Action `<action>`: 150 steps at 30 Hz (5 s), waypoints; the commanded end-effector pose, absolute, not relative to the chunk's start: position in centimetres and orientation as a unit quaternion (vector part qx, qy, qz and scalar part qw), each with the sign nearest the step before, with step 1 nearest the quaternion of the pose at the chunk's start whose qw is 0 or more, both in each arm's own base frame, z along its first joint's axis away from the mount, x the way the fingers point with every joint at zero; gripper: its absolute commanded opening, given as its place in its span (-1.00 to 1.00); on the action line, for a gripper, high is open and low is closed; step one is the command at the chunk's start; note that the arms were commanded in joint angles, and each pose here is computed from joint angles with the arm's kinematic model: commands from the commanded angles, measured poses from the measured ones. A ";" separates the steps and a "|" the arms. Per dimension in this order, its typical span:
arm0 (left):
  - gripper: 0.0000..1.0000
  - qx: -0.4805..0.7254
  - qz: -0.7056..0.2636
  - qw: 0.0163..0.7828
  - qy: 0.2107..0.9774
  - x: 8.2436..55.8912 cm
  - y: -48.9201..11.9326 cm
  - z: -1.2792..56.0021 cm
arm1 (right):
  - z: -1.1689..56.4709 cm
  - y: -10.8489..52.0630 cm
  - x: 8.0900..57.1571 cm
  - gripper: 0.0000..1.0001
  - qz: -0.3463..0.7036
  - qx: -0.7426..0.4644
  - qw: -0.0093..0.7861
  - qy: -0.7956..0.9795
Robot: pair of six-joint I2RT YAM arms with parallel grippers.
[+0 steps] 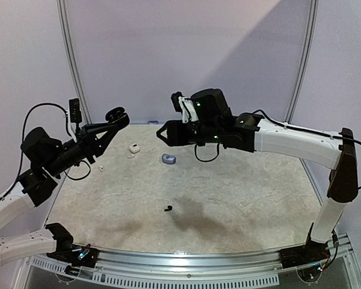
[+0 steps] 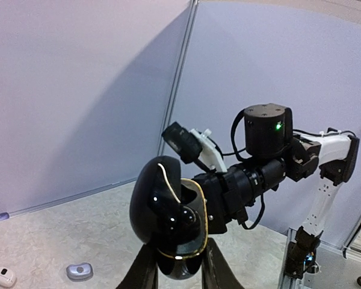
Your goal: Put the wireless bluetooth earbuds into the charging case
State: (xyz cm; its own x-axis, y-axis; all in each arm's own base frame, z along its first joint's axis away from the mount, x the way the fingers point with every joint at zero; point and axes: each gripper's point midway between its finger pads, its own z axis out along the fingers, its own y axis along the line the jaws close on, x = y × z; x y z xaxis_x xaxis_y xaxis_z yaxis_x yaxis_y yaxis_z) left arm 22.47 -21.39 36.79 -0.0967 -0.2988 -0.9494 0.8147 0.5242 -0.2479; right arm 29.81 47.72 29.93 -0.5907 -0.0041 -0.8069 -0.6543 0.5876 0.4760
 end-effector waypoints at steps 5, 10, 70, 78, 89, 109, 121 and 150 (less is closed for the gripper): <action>-1.00 0.183 -0.411 0.649 0.613 22.9 -19.5 35.0 | 13.7 44.7 28.2 0.26 0.151 -0.155 0.204 0.955; -1.00 0.184 -0.410 0.655 0.608 22.2 -18.9 34.6 | 9.0 45.8 26.1 0.32 0.097 -0.187 0.139 0.968; -1.00 0.183 -0.421 0.641 0.615 22.3 -19.3 33.1 | 3.8 47.3 23.7 -0.14 0.047 -0.276 0.086 0.956; -1.00 0.184 -0.422 0.640 0.615 22.3 -19.3 32.9 | 1.9 46.9 22.9 -0.16 0.035 -0.271 0.061 0.960; -1.00 0.183 -0.420 0.640 0.617 22.3 -19.3 32.7 | 0.5 46.7 22.7 -0.48 0.016 -0.284 0.061 0.957; -1.00 0.183 -0.420 0.639 0.617 22.3 -19.3 32.6 | 1.3 46.3 22.5 -0.61 -0.005 -0.310 0.067 0.948; -1.00 0.195 -0.417 0.641 0.614 22.0 -19.5 32.7 | 3.8 46.9 23.2 -0.98 0.025 -0.311 0.087 0.946; -1.00 0.315 -0.378 0.681 0.542 20.0 -21.0 35.2 | 44.7 54.5 19.4 -1.00 0.421 -0.423 0.598 0.535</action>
